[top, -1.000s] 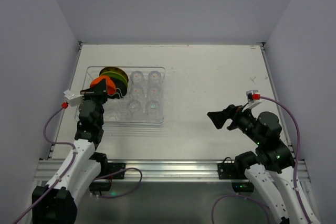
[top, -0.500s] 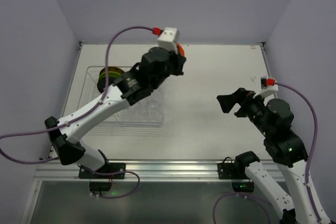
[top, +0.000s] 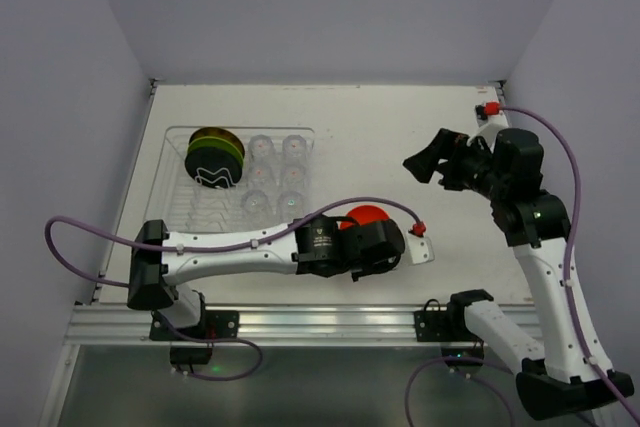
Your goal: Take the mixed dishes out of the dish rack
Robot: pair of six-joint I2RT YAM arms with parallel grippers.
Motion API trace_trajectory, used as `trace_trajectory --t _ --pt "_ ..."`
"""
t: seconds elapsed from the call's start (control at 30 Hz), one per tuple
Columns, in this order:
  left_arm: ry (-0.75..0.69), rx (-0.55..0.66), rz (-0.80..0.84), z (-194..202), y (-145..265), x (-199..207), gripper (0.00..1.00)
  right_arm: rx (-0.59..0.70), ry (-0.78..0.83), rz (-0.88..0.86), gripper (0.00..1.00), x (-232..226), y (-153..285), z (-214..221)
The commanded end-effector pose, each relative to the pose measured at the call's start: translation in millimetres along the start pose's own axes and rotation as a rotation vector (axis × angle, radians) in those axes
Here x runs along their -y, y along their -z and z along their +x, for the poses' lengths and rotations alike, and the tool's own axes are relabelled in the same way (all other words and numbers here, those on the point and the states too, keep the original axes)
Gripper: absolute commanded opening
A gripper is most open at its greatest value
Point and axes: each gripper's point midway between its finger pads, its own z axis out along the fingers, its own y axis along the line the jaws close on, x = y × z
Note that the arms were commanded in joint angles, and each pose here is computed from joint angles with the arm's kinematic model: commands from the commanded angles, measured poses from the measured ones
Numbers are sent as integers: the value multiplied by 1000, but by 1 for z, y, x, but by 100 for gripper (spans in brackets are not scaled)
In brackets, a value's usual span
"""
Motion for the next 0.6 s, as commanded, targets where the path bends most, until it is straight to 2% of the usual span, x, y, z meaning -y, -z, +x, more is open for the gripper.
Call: trace_trajectory --t 0.0,0.23,0.4,0.47,0.5,0.57 --pt "-168 28 95 4 20 17 0 -151 27 -129 92 -17 -4 35" --pt "-277 -95 76 39 5 19 0 -430 213 -80 82 -14 -17 105" --pt "-287 -46 159 34 13 31 0 -620 325 -66 64 -12 -20 155" --pt "-290 -29 176 31 16 33 0 -649 346 -41 55 -8 -21 162" --pt "-292 -26 184 31 17 34 0 -661 357 -44 46 -10 -22 167" --pt "-293 -32 181 32 16 34 0 -654 364 -33 38 -10 -25 166"
